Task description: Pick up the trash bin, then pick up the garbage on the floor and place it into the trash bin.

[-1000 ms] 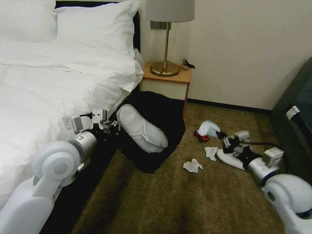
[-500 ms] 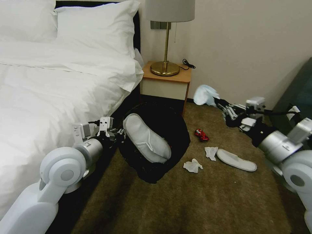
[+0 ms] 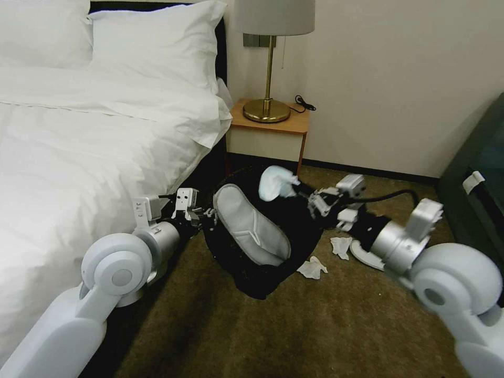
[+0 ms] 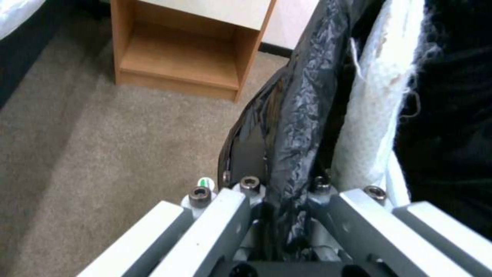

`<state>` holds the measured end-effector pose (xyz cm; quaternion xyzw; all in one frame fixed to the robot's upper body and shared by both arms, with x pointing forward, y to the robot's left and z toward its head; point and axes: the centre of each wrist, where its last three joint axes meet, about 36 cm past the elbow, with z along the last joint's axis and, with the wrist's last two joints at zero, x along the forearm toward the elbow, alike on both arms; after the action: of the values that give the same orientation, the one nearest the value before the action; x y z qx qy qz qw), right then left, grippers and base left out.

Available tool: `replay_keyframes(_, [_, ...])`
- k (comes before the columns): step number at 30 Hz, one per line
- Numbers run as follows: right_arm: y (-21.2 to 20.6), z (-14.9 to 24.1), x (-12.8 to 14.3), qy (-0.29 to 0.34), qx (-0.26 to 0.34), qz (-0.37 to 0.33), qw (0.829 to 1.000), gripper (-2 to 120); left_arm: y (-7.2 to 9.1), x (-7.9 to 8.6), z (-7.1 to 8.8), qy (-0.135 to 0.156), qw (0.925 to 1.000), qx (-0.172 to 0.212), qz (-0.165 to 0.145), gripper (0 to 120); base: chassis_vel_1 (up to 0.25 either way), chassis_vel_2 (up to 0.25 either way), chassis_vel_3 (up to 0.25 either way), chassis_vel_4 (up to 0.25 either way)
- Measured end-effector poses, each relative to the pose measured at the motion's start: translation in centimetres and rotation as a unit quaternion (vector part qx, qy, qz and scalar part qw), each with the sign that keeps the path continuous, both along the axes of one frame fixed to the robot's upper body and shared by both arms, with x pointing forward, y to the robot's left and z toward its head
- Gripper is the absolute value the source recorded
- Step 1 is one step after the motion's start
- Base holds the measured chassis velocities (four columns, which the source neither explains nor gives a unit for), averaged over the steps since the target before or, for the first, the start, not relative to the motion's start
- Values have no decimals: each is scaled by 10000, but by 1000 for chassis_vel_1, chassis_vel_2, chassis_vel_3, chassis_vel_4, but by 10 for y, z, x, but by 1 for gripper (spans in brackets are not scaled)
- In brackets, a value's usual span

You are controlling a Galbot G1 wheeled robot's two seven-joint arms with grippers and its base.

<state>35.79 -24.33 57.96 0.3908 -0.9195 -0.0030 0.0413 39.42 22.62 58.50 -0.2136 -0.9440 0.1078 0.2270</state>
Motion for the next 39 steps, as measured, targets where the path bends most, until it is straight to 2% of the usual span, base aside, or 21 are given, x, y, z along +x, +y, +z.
replay_keyframes(2, [8,-6,-2,91,-42,96,9999,12,0,0,0,2,10000,3,6,1,0,0,0,0])
replay_keyframes(4, [11,-8,-2,105,-64,131,9998,15,1,1,0,0,10000,4,13,1,0,0,0,0])
replay_keyframes(6, [17,-10,-3,127,-85,197,9997,28,2,1,1,-17,10000,-5,39,1,0,0,0,0])
replay_keyframes(9, [18,-10,-3,126,-86,214,9997,31,2,2,1,-24,10000,-13,44,1,0,0,0,0])
replay_keyframes(11, [18,-8,-1,88,-96,217,9997,43,1,2,1,-33,10000,-38,50,1,0,0,0,0])
replay_keyframes(12, [18,-8,-1,88,-96,217,9997,43,1,2,1,-33,10000,-38,50,1,0,0,0,0])
replay_keyframes(13, [17,-5,1,46,-87,213,9997,51,1,3,1,-36,10000,-55,54,1,0,0,0,0])
replay_keyframes(17, [15,-1,3,-23,-68,191,9998,59,1,4,1,-33,10000,-65,59,1,0,0,0,0])
replay_keyframes(19, [14,8,4,-133,34,203,9997,73,1,4,1,-38,9999,-67,71,1,0,0,0,0])
replay_keyframes(20, [14,8,4,-133,34,203,9997,73,1,4,1,-38,9999,-67,71,1,0,0,0,0])
replay_keyframes(22, [12,17,5,-222,120,228,9994,83,4,4,2,-54,9999,-68,107,1,0,0,0,0])
replay_keyframes(23, [12,17,5,-222,120,228,9994,83,4,4,2,-54,9999,-68,107,1,0,0,0,0])
replay_keyframes(25, [7,27,6,-341,193,210,9990,96,6,3,3,-63,9998,-68,155,1,0,0,0,0])
replay_keyframes(33, [-4,45,10,-578,405,-22,9975,111,9,6,3,-71,9997,-87,230,1,0,0,0,0])
replay_keyframes(37, [-11,53,13,-680,590,-382,9952,114,12,6,5,-99,9995,-73,302,1,0,0,0,0])
replay_keyframes(39, [-20,55,18,-761,689,-849,9911,114,16,7,7,-139,9992,-41,372,1,0,0,0,0])
